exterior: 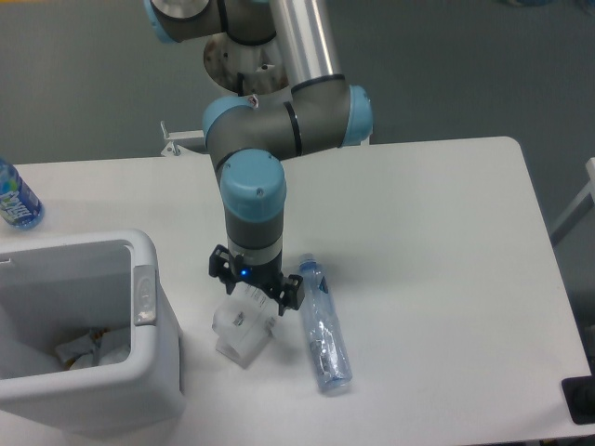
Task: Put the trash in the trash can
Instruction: 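Move the gripper down over the crumpled white paper, then close the gripper on the crumpled white paper and lift it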
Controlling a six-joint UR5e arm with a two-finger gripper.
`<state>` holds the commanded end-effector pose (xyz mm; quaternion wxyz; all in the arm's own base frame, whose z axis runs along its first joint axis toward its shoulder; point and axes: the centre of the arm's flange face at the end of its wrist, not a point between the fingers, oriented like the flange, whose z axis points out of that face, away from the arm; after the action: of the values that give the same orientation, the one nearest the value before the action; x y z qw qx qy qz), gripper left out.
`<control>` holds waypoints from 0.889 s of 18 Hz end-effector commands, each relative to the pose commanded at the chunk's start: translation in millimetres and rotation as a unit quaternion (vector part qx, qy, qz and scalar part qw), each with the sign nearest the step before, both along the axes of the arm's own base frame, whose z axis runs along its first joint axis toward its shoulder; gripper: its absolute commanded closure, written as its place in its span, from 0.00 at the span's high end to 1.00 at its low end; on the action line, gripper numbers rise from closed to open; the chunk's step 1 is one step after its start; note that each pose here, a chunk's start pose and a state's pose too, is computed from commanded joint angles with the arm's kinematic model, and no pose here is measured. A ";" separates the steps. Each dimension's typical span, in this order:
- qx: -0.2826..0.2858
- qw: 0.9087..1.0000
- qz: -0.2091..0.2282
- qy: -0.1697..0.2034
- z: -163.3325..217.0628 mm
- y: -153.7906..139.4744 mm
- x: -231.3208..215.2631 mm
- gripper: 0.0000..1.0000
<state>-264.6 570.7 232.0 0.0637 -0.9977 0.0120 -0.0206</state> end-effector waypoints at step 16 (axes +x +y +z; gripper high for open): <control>0.007 1.000 -0.007 0.013 -17.8 12.1 5.9 0.25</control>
<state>-258.7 582.9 214.1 0.0704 -0.9973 0.0201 -0.0082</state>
